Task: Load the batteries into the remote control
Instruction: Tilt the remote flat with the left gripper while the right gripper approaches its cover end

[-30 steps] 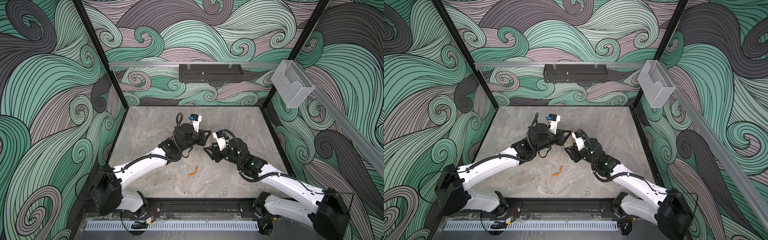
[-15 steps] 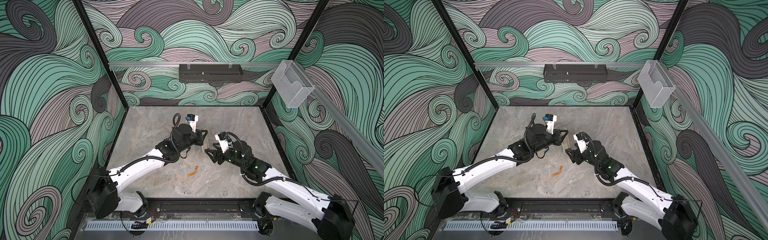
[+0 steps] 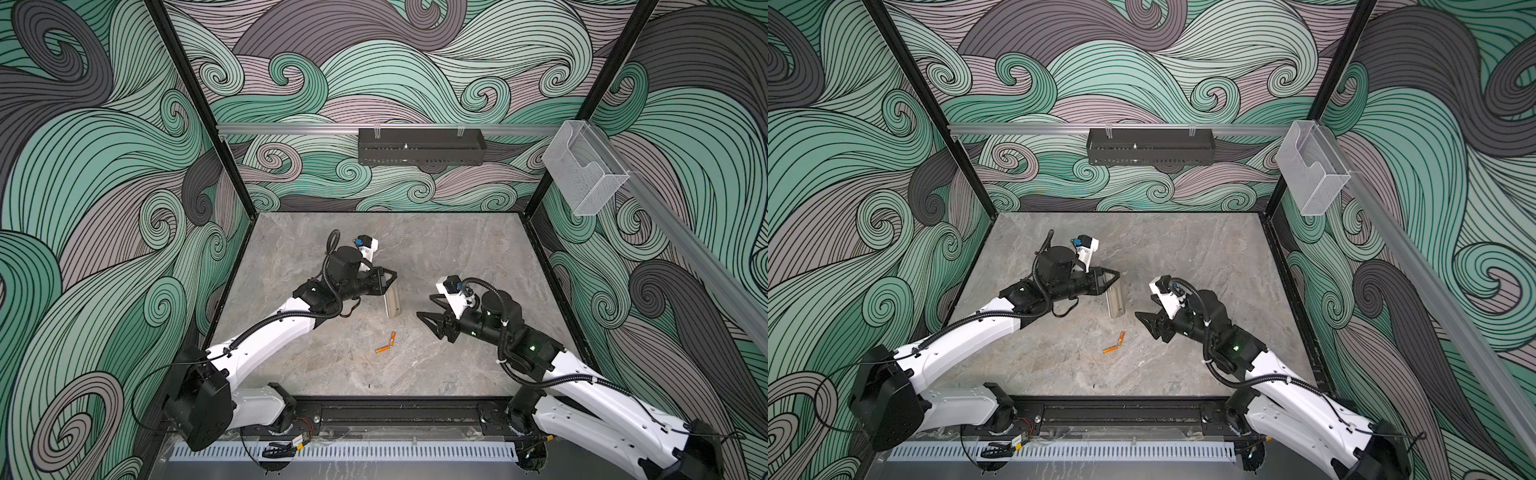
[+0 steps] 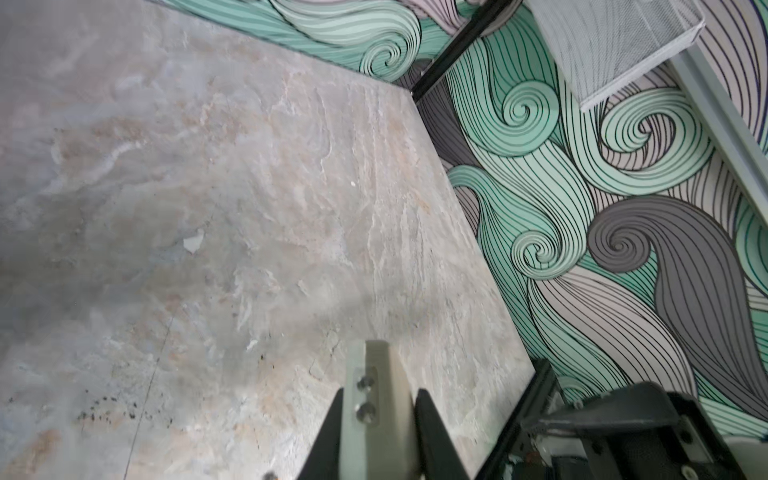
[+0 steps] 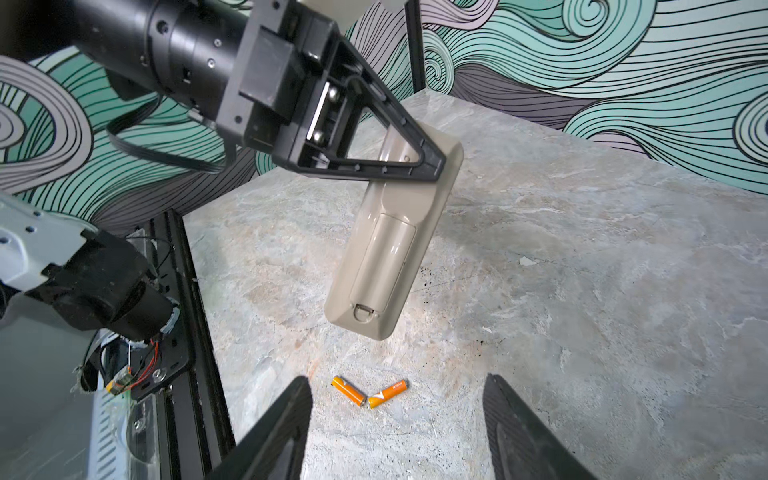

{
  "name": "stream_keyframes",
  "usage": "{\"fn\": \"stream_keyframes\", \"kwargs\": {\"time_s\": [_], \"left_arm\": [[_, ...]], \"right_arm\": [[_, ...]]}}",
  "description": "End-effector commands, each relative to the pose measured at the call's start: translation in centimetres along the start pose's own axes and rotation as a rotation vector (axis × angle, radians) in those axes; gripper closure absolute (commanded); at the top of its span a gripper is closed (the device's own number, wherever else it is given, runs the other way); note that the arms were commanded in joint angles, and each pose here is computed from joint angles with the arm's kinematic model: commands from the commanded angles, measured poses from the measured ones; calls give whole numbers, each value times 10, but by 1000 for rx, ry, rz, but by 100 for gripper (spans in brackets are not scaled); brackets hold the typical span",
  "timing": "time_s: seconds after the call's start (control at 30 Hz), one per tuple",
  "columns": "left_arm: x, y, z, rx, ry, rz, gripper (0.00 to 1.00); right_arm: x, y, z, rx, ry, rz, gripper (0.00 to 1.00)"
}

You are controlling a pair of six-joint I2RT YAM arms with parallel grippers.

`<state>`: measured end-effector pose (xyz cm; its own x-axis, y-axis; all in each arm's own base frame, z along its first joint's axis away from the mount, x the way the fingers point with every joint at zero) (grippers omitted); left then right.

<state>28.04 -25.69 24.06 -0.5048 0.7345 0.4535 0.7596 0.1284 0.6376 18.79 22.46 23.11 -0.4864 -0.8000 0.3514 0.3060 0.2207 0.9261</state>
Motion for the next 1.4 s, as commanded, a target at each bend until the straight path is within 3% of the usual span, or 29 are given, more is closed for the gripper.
{"fn": "stream_keyframes", "kwargs": {"time_s": [0.0,0.17,0.4,0.87,1.37], "left_arm": [[14,-9,-22,18,-152,88,100],[20,-27,-27,28,-213,220,100],[23,-46,-23,54,-248,306,100],[19,-56,-26,112,-322,375,100],[18,-60,-24,134,-325,385,100]], "right_arm": [[-1,0,17,104,87,38,37],[1,8,38,169,198,-13,40],[-3,7,62,306,242,-11,48],[-17,-3,79,452,213,41,64],[-28,-13,91,540,204,94,63]]}}
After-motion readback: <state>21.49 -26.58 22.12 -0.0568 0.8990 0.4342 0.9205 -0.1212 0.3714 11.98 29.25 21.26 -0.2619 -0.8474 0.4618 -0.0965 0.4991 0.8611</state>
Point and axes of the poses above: each gripper's point midway between its finger pads, its own x axis back along the fingers, its own z axis along the line the jaws close on, y = z × x, the point moved 3 cm from there along x, back along the fingers, and after that the axes turned 1 degree about -x, right-handed, at the moved point
